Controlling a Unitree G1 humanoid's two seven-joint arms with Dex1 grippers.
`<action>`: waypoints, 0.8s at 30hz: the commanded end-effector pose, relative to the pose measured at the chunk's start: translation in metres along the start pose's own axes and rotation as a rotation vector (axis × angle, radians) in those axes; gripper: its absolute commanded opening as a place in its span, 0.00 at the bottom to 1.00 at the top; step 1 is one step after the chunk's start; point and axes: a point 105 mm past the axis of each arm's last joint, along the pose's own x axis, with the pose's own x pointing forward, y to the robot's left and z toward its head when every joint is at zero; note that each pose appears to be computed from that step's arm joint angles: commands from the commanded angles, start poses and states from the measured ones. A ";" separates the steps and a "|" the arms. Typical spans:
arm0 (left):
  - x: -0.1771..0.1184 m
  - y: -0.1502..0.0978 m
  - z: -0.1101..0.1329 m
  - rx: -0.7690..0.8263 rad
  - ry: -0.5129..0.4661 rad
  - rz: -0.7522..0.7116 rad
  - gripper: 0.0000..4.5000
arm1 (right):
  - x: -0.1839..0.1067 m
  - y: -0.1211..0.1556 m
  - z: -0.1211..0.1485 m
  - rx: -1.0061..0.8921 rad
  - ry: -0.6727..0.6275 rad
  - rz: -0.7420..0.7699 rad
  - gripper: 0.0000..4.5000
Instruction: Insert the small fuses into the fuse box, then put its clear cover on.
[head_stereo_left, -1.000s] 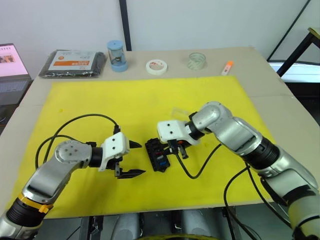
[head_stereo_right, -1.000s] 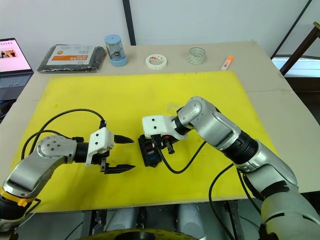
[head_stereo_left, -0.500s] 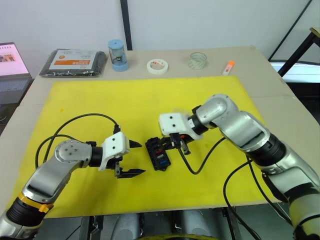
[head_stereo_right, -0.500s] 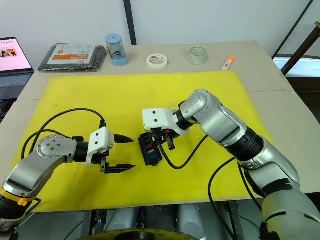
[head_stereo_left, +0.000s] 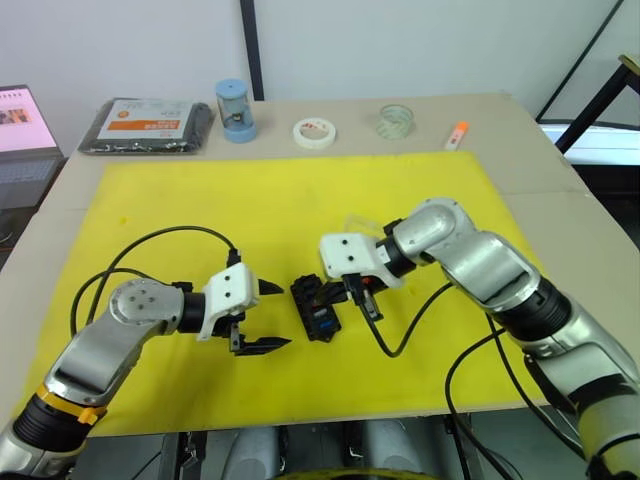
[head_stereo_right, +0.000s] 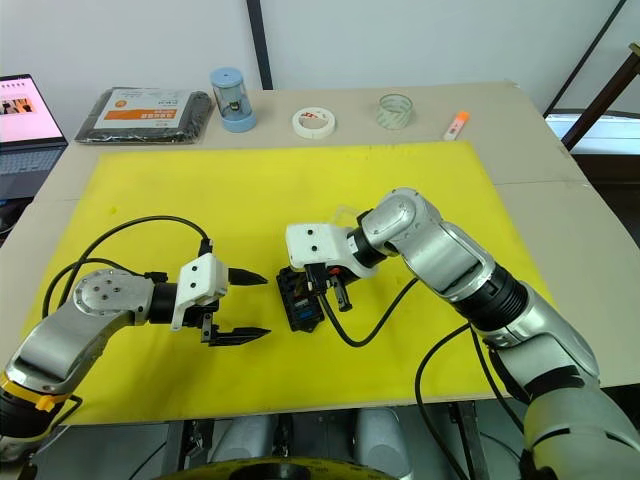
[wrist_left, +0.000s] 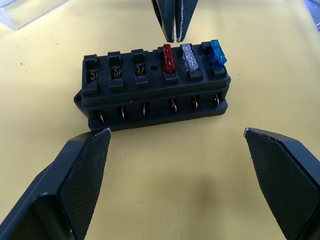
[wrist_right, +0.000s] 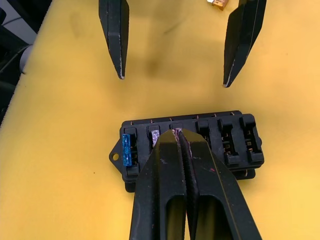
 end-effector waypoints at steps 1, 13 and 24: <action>-0.002 0.001 0.008 0.038 -0.016 0.003 1.00 | -0.001 -0.005 0.003 -0.033 0.007 -0.029 0.01; -0.002 0.001 0.008 0.037 -0.016 0.004 1.00 | 0.012 -0.001 -0.032 0.036 0.071 -0.004 0.01; -0.002 0.001 0.008 0.038 -0.016 0.002 1.00 | -0.005 -0.012 0.002 0.011 -0.034 -0.047 0.01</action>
